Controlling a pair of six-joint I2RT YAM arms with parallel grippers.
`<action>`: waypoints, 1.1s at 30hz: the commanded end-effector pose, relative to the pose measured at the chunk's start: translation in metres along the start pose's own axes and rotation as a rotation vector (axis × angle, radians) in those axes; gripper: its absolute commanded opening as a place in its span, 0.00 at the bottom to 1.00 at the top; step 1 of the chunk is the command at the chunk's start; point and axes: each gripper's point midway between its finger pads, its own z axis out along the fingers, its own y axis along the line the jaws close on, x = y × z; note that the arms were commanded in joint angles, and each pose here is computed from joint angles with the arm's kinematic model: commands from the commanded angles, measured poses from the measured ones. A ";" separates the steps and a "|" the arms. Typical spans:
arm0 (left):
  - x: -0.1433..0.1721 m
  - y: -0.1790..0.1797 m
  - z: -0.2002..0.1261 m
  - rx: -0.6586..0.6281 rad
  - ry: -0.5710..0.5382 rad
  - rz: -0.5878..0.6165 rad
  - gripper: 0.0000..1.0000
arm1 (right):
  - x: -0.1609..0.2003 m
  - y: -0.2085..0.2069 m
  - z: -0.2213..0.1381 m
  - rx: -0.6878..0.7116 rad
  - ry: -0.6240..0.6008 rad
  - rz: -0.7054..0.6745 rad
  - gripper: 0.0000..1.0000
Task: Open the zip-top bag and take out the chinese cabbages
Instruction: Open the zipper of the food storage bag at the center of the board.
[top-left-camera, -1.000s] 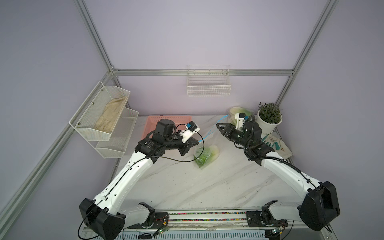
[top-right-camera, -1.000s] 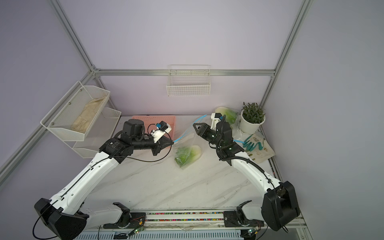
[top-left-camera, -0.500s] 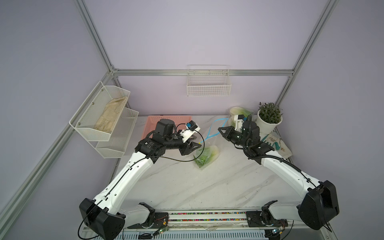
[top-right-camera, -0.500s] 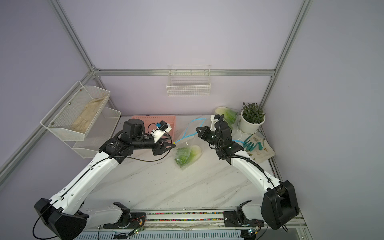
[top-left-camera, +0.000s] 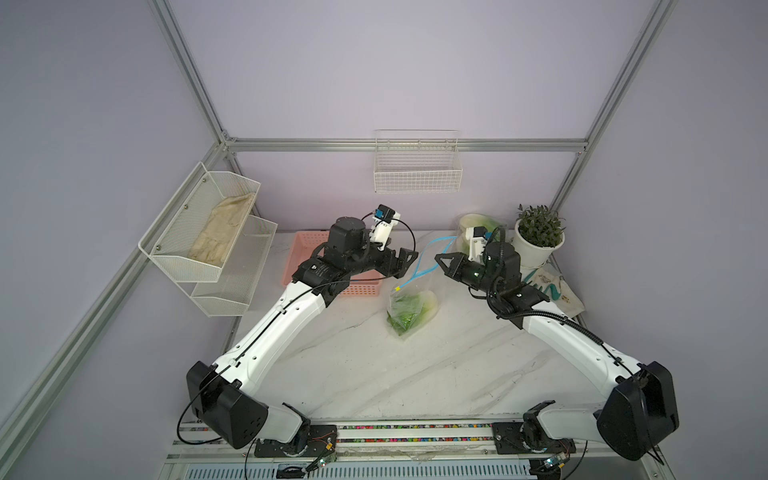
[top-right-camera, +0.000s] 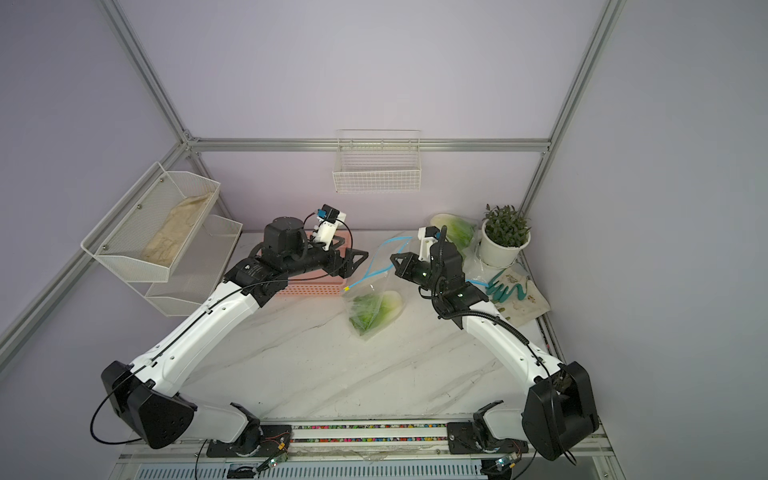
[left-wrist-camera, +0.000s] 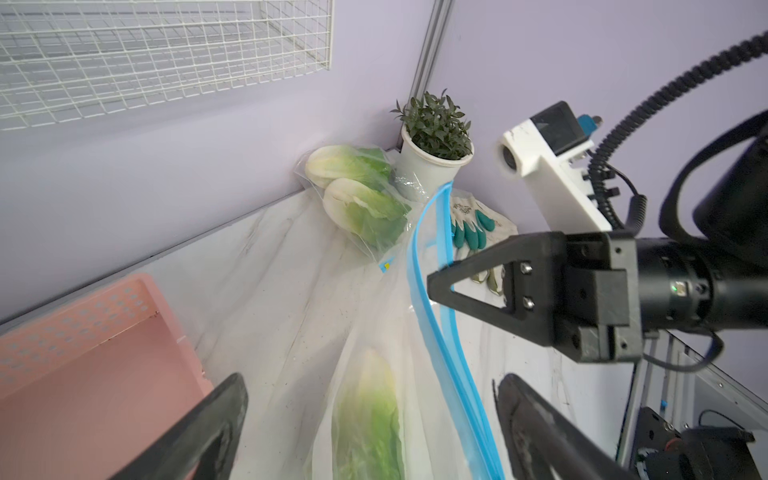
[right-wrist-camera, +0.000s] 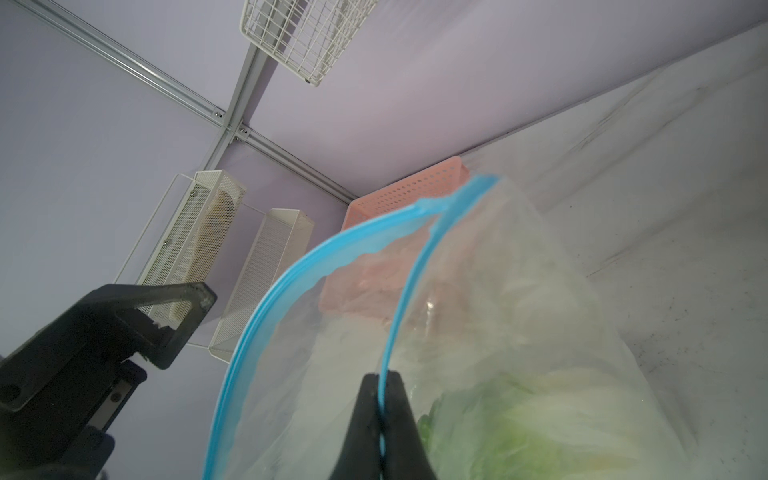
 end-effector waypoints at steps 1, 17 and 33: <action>-0.027 0.001 0.007 -0.057 -0.047 0.002 0.92 | -0.012 0.023 -0.008 -0.060 -0.030 -0.042 0.00; -0.009 -0.004 0.046 -0.114 0.056 0.052 0.49 | -0.012 0.016 -0.011 -0.017 -0.032 -0.046 0.00; -0.002 0.021 0.018 -0.274 0.100 0.105 0.23 | -0.028 -0.003 -0.024 0.120 -0.103 -0.087 0.00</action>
